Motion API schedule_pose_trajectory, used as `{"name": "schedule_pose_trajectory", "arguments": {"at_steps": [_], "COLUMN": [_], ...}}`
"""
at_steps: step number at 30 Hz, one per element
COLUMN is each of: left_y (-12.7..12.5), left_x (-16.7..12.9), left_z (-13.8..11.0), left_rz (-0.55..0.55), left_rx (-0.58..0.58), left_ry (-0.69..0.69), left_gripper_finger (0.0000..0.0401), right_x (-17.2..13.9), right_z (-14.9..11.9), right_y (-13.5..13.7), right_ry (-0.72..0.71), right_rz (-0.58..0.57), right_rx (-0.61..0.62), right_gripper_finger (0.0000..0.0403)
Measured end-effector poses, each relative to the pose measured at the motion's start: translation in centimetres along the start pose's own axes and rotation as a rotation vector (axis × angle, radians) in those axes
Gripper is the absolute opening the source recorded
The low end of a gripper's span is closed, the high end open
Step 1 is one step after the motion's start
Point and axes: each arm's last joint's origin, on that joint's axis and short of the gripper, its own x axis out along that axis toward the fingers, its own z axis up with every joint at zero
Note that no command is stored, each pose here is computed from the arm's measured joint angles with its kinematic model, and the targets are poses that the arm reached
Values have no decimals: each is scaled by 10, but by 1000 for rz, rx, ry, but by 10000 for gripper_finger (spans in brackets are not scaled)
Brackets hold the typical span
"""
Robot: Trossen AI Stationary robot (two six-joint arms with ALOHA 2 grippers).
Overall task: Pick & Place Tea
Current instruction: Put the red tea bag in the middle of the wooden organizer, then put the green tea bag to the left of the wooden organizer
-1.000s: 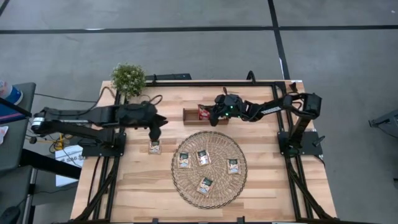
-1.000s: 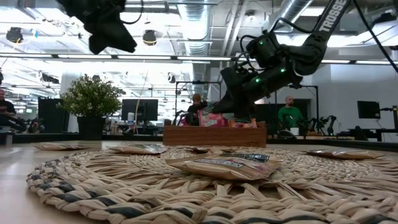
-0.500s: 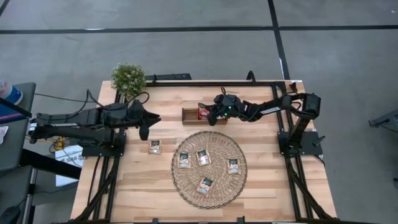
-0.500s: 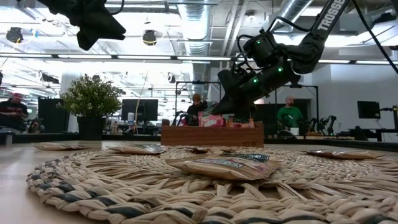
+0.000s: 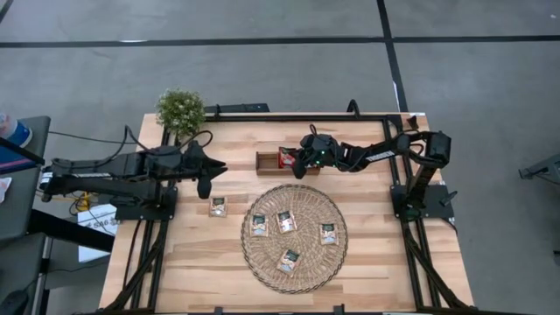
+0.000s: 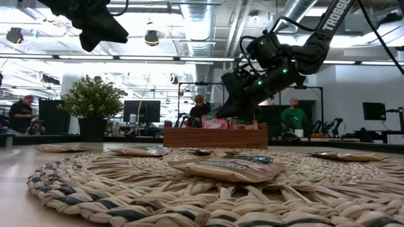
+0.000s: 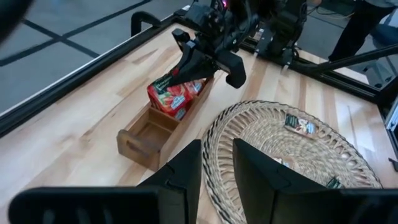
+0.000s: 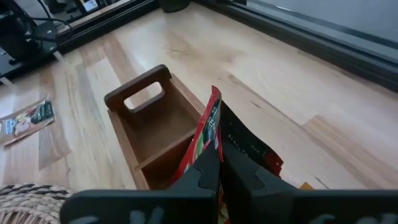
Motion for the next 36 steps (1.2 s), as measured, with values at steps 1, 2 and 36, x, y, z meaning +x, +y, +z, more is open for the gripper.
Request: {"name": "schedule_pose_trajectory", "arguments": {"at_steps": [1, 2, 36], "left_y": [0, 0, -1], "left_x": [0, 0, 0], "left_z": [0, 0, -1], "left_rz": [-1, -1, -49], "left_rx": [-1, -1, -10], "left_ry": [-3, -2, 18], "left_gripper_finger": [83, 83, 83], "right_x": [0, 0, -29], "right_z": [0, 0, 20], "right_y": [0, 0, 8], "right_ry": [0, 0, 26], "right_rz": [0, 0, 35], "right_rx": [0, 0, 3], "right_gripper_finger": [0, 0, 126]}}
